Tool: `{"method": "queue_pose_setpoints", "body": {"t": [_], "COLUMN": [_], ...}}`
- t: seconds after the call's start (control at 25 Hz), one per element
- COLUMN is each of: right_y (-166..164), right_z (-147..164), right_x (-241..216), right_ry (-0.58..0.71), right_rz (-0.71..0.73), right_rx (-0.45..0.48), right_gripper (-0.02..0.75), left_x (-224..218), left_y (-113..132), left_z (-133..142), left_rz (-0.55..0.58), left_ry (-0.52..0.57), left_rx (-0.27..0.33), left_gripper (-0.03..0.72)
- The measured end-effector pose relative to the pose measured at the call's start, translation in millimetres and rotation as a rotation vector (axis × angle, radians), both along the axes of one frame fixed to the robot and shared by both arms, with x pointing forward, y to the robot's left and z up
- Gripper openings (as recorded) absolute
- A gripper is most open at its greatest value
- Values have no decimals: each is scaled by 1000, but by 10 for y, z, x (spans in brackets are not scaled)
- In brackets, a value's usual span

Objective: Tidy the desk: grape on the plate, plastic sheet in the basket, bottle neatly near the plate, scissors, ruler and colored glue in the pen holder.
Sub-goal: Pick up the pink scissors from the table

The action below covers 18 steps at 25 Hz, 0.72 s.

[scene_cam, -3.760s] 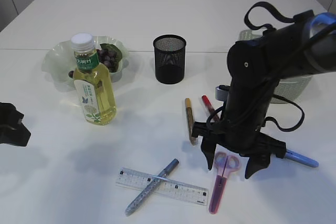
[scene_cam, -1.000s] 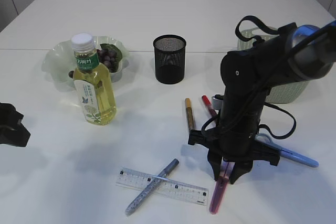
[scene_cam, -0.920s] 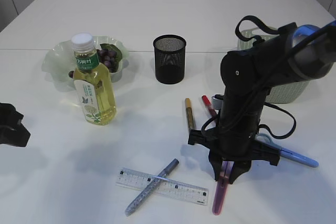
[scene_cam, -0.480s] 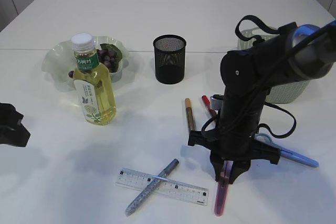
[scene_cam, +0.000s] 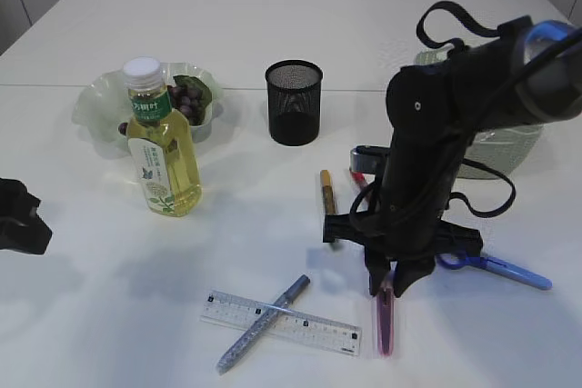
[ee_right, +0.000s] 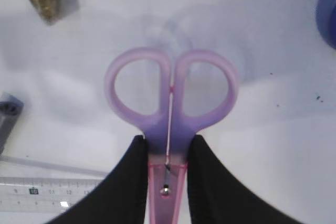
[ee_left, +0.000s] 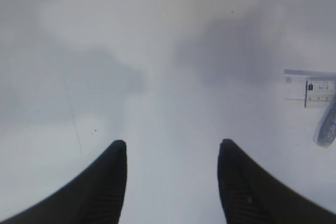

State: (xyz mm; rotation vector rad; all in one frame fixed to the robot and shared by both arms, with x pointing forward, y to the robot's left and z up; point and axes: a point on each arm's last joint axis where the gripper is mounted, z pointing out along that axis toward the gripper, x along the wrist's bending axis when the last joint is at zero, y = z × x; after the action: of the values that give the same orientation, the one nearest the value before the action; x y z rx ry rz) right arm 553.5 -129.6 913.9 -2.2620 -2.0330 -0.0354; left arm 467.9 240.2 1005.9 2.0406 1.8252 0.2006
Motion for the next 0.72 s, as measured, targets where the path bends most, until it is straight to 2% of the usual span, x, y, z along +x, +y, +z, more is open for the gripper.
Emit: {"method": "queue_pose_setpoints", "body": {"t": [0.4, 0.72], "right_y": [77, -35], "right_z": [245, 777], "right_x": [192, 660], "right_ry": [-60, -229], "right_rz": [52, 38], "right_rx": [64, 257], "right_gripper": [172, 171], "left_x": [0, 1], "left_y": [1, 7], "left_z": [0, -1], "left_rz": [-1, -6], "left_ry": [0, -2], "left_rx": [2, 11], "left_gripper": [406, 406]}}
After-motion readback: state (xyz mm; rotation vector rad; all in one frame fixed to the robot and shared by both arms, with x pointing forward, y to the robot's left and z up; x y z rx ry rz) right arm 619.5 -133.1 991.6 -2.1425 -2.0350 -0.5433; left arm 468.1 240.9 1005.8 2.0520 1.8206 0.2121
